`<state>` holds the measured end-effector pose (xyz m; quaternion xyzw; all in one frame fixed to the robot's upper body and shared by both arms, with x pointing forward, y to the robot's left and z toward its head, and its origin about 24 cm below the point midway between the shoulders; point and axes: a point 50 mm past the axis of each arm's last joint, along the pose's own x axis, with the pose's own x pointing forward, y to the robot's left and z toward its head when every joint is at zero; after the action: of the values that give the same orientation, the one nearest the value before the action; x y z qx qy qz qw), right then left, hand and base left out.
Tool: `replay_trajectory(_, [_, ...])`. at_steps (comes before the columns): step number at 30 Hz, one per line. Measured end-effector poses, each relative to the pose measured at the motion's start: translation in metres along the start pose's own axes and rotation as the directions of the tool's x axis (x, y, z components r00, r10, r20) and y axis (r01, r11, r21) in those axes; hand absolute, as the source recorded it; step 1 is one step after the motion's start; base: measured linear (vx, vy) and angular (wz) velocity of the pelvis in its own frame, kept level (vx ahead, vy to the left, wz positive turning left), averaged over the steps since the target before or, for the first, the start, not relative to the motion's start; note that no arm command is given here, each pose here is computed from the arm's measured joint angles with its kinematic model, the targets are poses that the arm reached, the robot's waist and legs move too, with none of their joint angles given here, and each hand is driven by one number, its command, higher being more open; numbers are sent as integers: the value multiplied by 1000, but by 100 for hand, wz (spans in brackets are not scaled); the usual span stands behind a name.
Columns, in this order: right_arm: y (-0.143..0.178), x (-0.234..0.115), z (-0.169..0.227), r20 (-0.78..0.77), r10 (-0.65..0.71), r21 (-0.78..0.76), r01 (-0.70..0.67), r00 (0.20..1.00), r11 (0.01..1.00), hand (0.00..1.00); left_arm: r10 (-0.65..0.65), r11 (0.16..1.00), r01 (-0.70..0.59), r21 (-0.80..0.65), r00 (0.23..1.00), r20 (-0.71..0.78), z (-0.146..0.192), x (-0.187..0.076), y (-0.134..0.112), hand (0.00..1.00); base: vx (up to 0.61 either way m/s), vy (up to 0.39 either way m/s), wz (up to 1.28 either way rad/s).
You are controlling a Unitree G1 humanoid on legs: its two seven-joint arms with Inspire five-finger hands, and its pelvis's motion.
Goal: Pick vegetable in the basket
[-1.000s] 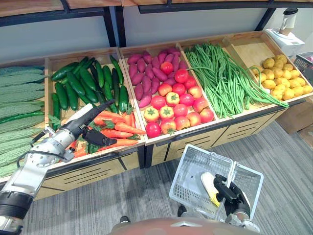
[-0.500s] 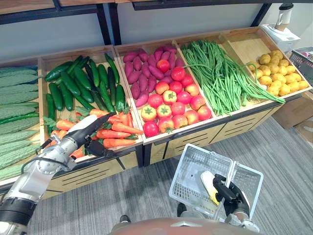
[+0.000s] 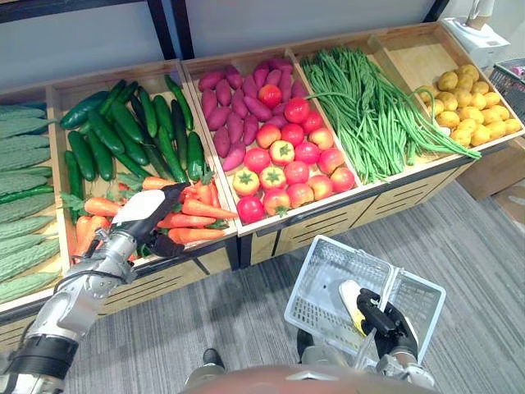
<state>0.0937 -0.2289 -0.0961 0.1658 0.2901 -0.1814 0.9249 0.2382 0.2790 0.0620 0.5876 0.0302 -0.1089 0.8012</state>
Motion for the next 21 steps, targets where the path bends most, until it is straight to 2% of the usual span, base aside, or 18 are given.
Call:
replay_trajectory(12, [4, 1, 7, 31, 12, -4, -12, 999, 1000, 0, 44, 998, -44, 35, 999, 10, 3, 5, 7, 100, 0, 0, 0])
replay_trajectory(21, [7, 6, 16, 58, 27, -25, -26, 998, 999, 0, 94, 994, -97, 55, 994, 53, 8, 12, 22, 100, 0, 0, 0])
